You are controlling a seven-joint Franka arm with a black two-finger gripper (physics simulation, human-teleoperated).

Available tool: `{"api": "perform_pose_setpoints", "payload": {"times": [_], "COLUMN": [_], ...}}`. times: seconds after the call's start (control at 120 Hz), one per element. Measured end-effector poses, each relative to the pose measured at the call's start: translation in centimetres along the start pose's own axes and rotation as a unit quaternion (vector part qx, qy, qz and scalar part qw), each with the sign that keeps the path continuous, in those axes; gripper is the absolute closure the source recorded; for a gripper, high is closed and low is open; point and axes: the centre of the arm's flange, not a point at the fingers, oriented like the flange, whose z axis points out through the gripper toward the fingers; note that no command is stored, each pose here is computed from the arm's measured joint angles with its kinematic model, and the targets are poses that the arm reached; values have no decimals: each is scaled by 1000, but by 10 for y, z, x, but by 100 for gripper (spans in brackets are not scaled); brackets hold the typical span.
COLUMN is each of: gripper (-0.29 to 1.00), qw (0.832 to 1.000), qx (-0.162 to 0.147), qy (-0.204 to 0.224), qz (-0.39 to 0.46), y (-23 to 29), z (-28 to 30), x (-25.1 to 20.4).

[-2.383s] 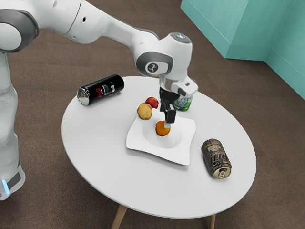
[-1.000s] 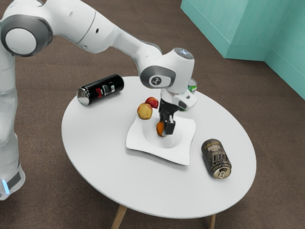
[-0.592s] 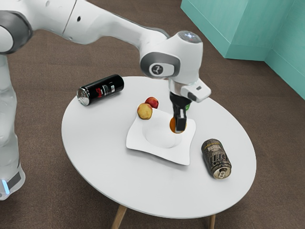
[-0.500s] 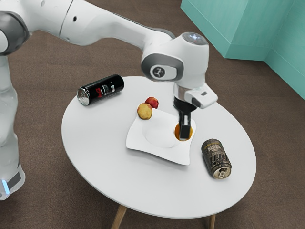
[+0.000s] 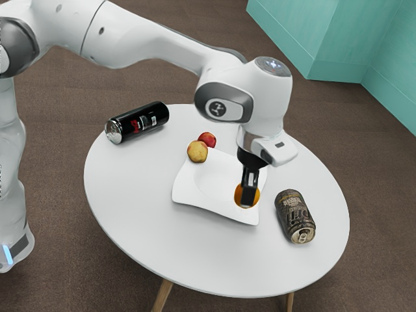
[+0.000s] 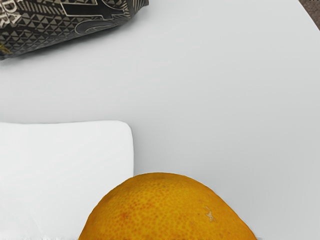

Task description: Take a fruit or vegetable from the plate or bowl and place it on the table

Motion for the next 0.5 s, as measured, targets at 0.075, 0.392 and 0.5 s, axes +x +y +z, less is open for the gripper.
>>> {"api": "perform_pose_setpoints", "payload": {"times": [0.075,0.392,0.5], "gripper": [41,41,41], "qw": [1000,999,999], "qx": [1,5,5], "qy": [0,3,4], "qz": [-11,-37,-32], "y": [-12,-41,-35], "z": [1,0,-1], "x": [0,-2,-2]}}
